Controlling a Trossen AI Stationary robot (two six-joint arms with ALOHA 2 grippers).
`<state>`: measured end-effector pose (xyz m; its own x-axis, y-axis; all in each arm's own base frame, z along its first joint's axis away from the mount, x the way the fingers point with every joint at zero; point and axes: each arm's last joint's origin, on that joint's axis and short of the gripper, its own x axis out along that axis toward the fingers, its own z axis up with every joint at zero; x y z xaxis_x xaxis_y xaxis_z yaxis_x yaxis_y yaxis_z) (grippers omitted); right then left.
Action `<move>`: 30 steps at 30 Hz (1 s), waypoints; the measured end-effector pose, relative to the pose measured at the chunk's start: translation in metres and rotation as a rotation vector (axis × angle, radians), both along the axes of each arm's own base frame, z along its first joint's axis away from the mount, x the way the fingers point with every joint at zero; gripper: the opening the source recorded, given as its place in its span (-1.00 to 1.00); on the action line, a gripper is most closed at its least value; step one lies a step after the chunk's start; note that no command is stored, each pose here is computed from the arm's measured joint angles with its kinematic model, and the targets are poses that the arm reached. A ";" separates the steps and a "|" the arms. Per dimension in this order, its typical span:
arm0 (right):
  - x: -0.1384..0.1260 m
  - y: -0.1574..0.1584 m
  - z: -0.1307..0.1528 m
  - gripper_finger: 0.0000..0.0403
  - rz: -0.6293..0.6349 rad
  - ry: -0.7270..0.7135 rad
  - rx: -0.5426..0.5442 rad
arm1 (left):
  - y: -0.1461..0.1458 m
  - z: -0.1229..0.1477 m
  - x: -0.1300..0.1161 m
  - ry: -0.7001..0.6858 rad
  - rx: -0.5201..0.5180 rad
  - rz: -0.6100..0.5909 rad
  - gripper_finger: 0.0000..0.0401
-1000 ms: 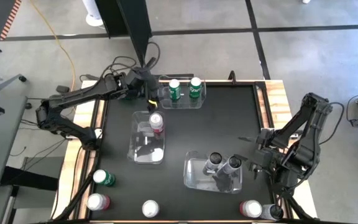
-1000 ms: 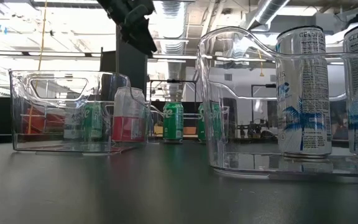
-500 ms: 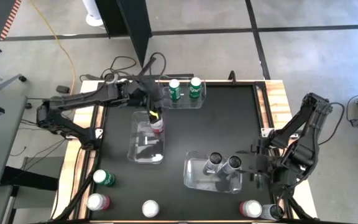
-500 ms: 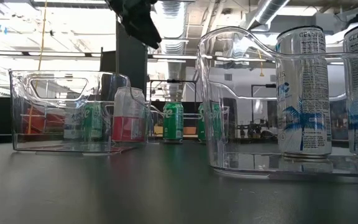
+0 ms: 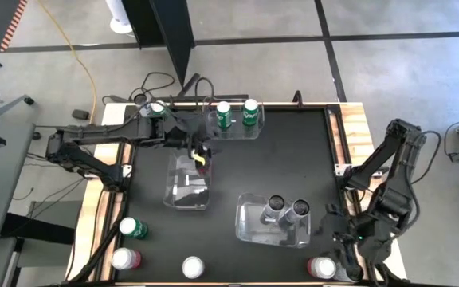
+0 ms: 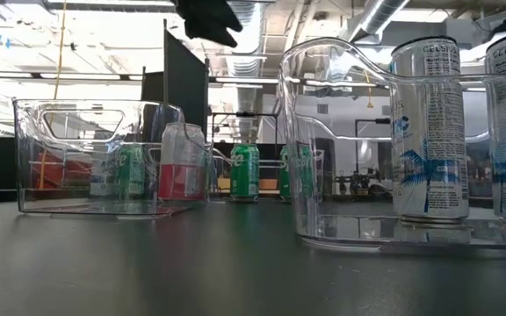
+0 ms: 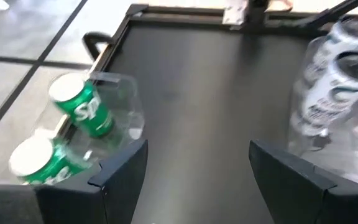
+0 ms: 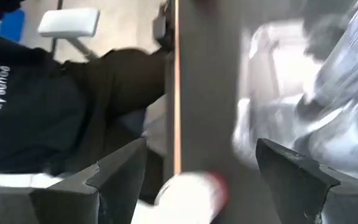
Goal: Sort soda cans
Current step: Put the pink soda can into the middle transparent bin
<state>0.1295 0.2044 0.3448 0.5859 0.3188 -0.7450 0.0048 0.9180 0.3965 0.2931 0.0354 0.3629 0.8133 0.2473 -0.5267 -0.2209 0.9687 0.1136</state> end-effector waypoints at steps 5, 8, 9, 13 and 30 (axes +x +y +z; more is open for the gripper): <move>-0.007 0.017 -0.012 0.57 -0.030 0.136 0.064 | -0.022 0.003 0.003 -0.033 0.021 0.008 0.38; -0.005 0.030 -0.029 0.57 -0.053 0.256 0.046 | -0.033 0.004 0.004 -0.047 0.038 0.008 0.38; -0.004 0.034 -0.035 0.57 -0.058 0.288 0.041 | -0.037 0.004 0.004 -0.056 0.043 0.008 0.38; 0.003 0.050 -0.057 0.57 -0.068 0.385 -0.003 | -0.048 0.008 0.005 -0.098 0.053 -0.008 0.38; 0.010 0.065 -0.077 0.58 -0.092 0.475 -0.003 | -0.059 0.009 0.008 -0.127 0.061 -0.013 0.38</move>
<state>0.1400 0.2696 0.2675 0.2060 0.2791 -0.9379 0.2661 0.9064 0.3281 0.3011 -0.0236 0.3717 0.8760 0.2647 -0.4032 -0.2246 0.9637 0.1446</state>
